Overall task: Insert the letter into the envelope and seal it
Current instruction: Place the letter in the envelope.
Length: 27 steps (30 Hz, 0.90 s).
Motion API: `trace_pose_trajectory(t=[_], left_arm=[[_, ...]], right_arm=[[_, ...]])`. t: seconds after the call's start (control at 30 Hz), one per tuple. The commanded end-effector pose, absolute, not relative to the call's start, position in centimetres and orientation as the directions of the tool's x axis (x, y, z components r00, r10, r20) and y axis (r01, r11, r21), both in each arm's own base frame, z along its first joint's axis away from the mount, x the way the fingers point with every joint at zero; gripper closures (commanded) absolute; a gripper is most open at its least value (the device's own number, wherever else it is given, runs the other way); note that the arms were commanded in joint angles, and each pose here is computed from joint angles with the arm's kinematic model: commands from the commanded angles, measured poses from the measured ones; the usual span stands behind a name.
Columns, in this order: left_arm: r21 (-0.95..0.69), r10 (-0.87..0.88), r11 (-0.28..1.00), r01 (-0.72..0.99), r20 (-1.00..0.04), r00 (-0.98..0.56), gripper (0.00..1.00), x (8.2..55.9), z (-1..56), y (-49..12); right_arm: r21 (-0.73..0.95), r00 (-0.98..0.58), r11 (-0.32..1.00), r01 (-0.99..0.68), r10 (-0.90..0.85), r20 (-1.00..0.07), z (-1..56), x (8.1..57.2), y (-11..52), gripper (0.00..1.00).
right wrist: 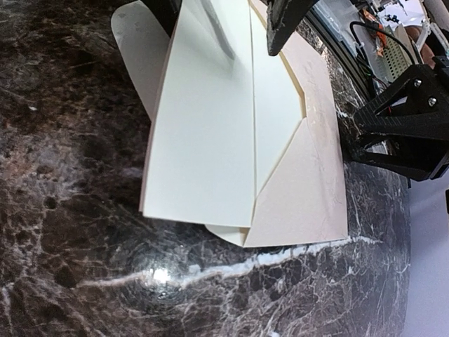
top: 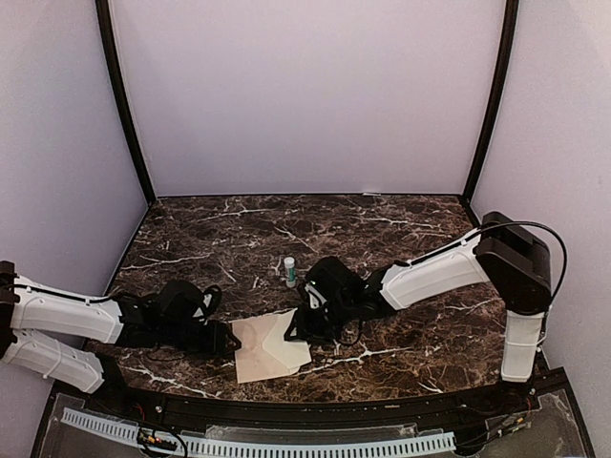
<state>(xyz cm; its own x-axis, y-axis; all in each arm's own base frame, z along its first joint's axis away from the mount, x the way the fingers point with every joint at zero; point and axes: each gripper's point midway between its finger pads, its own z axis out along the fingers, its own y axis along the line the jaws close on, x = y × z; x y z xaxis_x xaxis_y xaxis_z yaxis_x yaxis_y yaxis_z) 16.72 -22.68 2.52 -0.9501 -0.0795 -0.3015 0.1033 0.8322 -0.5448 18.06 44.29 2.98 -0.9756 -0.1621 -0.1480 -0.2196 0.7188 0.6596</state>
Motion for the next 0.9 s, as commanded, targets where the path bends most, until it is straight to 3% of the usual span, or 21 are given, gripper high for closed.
trace_pose_trajectory(t=[0.0, 0.1, 0.37, 0.87], left_arm=[[-0.513, -0.078, 0.855, 0.071, -0.262, -0.962, 0.62, 15.9, 1.0, -21.6], [-0.519, -0.079, 0.851, 0.075, -0.268, -0.960, 0.63, 16.1, 1.1, -21.7], [-0.558, -0.056, 0.824, 0.100, -0.256, -0.965, 0.73, 16.2, 1.0, -23.1], [-0.552, -0.041, 0.828, 0.094, -0.228, -0.973, 0.80, 16.0, 0.0, -23.4]], right_arm=[[0.608, -0.974, 0.762, -0.222, -0.147, -0.172, 3.1, 18.7, 42.8, 0.68], [0.590, -0.972, 0.775, -0.228, -0.149, -0.180, 3.0, 18.9, 42.5, 0.73], [0.594, -0.971, 0.770, -0.235, -0.158, -0.179, 2.9, 18.9, 42.9, 1.00], [0.654, -0.966, 0.711, -0.257, -0.193, -0.170, 2.8, 18.3, 46.1, 1.00]])
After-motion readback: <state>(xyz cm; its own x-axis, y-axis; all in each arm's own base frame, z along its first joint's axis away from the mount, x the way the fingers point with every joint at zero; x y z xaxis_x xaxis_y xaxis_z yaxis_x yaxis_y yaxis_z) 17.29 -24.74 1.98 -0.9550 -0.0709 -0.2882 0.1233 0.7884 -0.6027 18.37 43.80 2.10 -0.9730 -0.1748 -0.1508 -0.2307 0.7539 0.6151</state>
